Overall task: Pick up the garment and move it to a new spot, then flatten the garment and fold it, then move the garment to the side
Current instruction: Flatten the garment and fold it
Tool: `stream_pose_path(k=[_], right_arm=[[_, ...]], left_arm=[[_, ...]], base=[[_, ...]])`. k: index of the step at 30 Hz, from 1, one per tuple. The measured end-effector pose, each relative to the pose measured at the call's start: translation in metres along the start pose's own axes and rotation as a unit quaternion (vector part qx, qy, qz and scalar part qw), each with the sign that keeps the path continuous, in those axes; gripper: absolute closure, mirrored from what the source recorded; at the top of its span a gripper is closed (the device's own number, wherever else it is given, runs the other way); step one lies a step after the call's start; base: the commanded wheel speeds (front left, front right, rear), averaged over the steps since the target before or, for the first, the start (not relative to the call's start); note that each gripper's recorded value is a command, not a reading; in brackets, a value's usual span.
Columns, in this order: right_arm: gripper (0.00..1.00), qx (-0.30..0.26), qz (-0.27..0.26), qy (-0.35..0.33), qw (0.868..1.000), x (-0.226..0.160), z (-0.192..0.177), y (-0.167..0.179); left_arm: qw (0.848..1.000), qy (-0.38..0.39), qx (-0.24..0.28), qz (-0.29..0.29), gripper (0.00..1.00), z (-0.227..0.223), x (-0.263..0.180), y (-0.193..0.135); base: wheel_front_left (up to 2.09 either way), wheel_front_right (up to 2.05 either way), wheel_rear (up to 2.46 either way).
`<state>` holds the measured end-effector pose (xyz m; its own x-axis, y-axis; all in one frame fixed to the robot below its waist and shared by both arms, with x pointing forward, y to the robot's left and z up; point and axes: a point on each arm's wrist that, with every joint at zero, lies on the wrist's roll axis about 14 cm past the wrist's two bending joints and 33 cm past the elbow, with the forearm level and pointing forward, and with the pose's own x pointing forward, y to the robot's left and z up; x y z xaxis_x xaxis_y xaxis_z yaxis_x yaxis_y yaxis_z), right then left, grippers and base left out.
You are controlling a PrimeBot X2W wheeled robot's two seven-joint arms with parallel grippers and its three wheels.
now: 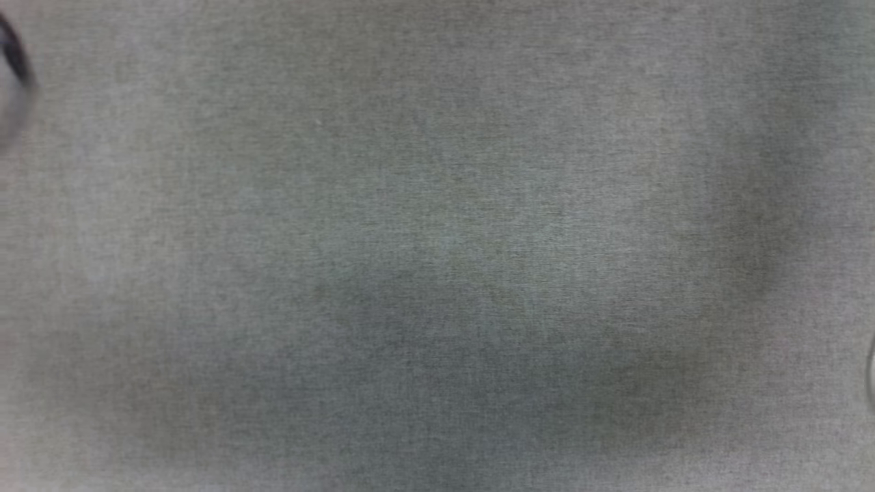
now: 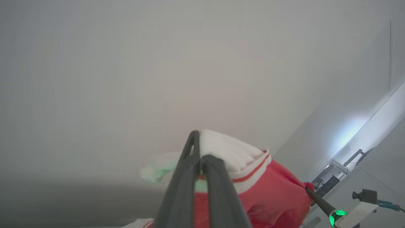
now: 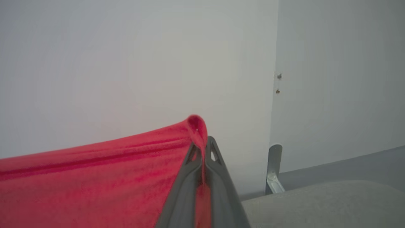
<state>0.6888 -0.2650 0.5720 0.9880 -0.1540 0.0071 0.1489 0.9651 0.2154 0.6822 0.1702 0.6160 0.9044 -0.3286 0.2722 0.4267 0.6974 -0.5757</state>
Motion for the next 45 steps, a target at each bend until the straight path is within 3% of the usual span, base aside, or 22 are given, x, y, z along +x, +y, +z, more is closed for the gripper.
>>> stream_pose_path(k=[8,15,28,37,45], right_arm=[[1.00,-0.011,0.027,0.102,0.994,-0.048,-0.075,-0.008],[1.00,0.023,0.042,0.153,0.987,-0.108,-0.104,-0.010],[1.00,0.035,0.023,0.190,0.981,-0.201,-0.101,-0.030],[1.00,0.029,0.020,0.202,0.979,-0.250,-0.084,-0.037],[1.00,0.031,0.015,0.208,0.978,-0.264,-0.083,-0.042]], left_arm=[[0.996,0.066,-0.051,0.042,1.00,-0.069,-0.081,0.018],[0.992,0.040,-0.102,0.066,1.00,-0.072,-0.129,0.012],[0.988,0.100,-0.097,0.073,1.00,-0.102,-0.220,-0.026],[0.987,0.106,-0.096,0.068,1.00,-0.092,-0.263,-0.057],[0.987,0.115,-0.090,0.073,1.00,-0.091,-0.280,-0.063]], base=[[0.00,0.00,0.00],[0.00,0.00,0.00],[0.00,0.00,0.00],[0.00,0.00,0.00],[0.00,0.00,0.00]])
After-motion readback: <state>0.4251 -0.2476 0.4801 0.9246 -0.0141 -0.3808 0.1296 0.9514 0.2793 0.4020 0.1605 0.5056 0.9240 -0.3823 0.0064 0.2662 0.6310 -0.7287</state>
